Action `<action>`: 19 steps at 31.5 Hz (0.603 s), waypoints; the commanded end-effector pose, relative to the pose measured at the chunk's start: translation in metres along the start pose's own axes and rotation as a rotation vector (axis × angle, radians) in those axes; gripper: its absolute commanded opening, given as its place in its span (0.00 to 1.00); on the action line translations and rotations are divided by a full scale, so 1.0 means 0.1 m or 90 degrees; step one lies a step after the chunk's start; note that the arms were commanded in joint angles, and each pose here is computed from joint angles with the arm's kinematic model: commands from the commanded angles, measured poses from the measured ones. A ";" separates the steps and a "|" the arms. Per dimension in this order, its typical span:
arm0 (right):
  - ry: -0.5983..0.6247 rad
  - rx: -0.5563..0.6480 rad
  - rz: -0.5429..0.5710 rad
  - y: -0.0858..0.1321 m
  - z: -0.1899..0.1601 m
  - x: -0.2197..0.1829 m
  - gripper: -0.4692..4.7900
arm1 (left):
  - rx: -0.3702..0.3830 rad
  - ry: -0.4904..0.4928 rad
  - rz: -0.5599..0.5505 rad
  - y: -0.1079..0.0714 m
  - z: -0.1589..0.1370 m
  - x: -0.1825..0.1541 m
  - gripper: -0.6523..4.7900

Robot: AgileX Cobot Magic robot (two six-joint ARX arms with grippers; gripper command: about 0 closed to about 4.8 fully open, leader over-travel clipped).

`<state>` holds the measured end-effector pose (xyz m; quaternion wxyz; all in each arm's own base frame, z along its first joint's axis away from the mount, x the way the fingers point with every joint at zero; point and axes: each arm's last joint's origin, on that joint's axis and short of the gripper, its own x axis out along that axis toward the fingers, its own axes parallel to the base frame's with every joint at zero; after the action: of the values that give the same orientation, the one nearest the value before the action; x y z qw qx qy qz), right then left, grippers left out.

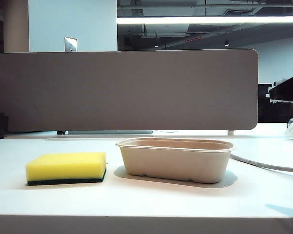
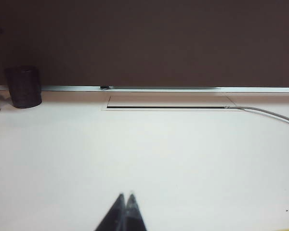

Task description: Take out the cleaning sponge from the paper lunch box and place it on the table.

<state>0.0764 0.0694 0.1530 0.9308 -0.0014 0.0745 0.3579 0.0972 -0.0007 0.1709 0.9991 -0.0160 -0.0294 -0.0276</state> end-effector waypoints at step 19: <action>-0.031 0.005 -0.023 -0.06 0.05 -0.03 0.08 | 0.003 -0.006 0.001 0.00 0.01 0.00 0.11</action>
<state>0.0776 0.0665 0.1543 0.9353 0.0029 0.0671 0.3474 0.0972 -0.0007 0.1709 0.9991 -0.0160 -0.0294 -0.0276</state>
